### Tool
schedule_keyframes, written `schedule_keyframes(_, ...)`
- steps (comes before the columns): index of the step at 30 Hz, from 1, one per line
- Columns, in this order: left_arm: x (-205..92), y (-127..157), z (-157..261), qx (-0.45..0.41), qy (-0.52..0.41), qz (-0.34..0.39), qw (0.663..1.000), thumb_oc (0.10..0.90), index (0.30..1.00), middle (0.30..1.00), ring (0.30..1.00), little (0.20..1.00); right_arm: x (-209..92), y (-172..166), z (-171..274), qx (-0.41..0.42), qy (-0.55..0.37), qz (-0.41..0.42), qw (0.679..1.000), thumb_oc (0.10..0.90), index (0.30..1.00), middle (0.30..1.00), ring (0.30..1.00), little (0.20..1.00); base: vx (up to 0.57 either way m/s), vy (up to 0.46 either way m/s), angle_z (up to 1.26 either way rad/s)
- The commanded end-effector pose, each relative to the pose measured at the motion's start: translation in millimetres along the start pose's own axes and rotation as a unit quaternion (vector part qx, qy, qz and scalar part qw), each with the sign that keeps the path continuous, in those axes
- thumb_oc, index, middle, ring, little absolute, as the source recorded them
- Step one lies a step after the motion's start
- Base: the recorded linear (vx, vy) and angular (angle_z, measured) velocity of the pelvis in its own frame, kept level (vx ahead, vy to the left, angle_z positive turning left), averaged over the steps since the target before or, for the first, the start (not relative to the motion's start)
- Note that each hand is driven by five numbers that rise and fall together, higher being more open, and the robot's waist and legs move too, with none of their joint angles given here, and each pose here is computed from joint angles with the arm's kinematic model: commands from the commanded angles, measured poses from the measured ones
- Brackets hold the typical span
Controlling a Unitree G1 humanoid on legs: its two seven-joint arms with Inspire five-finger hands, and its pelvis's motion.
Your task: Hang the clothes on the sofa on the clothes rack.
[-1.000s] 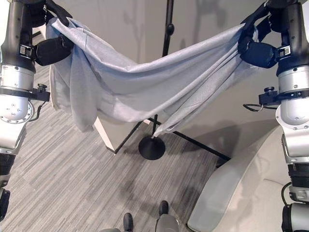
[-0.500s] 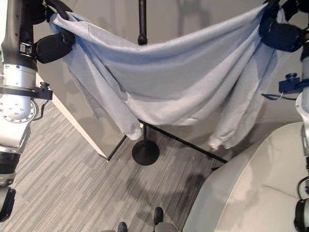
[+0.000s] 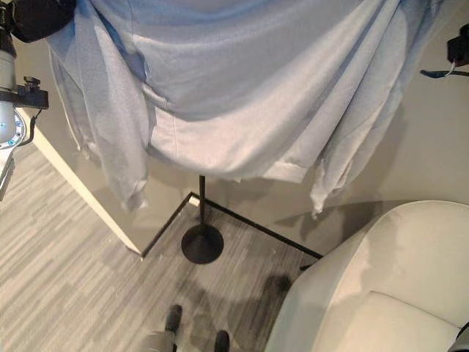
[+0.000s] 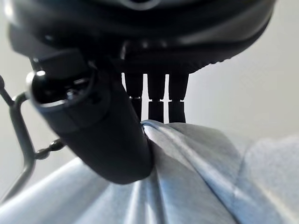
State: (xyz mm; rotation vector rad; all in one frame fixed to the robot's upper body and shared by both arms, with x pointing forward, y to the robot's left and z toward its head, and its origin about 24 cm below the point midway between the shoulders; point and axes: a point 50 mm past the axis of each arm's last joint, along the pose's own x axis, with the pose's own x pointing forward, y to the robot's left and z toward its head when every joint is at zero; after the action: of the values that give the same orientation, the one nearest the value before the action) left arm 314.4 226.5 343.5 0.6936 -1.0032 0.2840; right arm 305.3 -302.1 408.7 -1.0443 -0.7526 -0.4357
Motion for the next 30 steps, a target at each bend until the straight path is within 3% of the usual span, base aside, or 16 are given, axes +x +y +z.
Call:
schedule_keyframes(1,41.3,28.8,9.5,0.039,-0.019,0.060,0.997,0.400,0.300,0.300,0.300,0.300,29.2,-17.0,28.1,0.062,-0.019,-0.057,0.996,0.400,0.300,0.300,0.300,0.300,0.13,0.094,-0.18)
schedule_keyframes(9,72.1,6.0,-5.0,0.108,0.041,0.001,0.993,0.400,0.300,0.300,0.300,0.300,57.6,9.8,34.8,0.038,0.038,-0.037,0.998,0.400,0.300,0.300,0.300,0.300,0.07,0.066,-0.14)
schedule_keyframes(16,62.9,-11.0,-29.2,0.137,0.097,-0.030,0.985,0.400,0.300,0.300,0.300,0.300,55.6,46.6,29.7,0.038,0.067,-0.003,0.997,0.400,0.300,0.300,0.300,0.300,0.00,0.020,-0.11)
schedule_keyframes(19,36.5,-21.3,-54.1,0.123,0.143,-0.047,0.981,0.400,0.300,0.300,0.300,0.300,37.9,83.9,15.9,0.070,0.088,0.035,0.993,0.400,0.300,0.300,0.300,0.300,0.01,0.019,-0.06)
schedule_keyframes(21,35.5,-21.6,-54.7,0.123,0.144,-0.048,0.981,0.400,0.300,0.300,0.300,0.300,37.1,85.1,15.4,0.070,0.089,0.036,0.993,0.400,0.300,0.300,0.300,0.300,0.02,0.014,-0.08)
schedule_keyframes(22,10.0,-28.1,-70.8,0.108,0.172,-0.059,0.977,0.400,0.300,0.300,0.300,0.300,19.7,107.1,4.2,0.102,0.103,0.056,0.988,0.400,0.300,0.300,0.300,0.300,0.03,0.025,-0.07)
schedule_keyframes(26,-25.7,-39.2,-84.3,0.085,0.198,-0.077,0.973,0.400,0.300,0.300,0.300,0.300,-8.2,135.6,-4.9,0.154,0.114,0.074,0.979,0.400,0.300,0.300,0.300,0.300,0.03,0.027,-0.08)
schedule_keyframes(27,-62.1,-55.3,-95.6,0.050,0.233,-0.109,0.965,0.400,0.300,0.300,0.300,0.300,-38.6,161.3,-13.8,0.208,0.132,0.089,0.965,0.400,0.300,0.300,0.300,0.300,0.05,0.027,-0.08)
schedule_keyframes(30,-83.1,-66.0,-100.6,0.014,0.257,-0.124,0.958,0.400,0.300,0.300,0.300,0.300,-56.0,175.6,-15.7,0.240,0.142,0.098,0.955,0.400,0.300,0.300,0.300,0.300,0.04,0.015,-0.06)
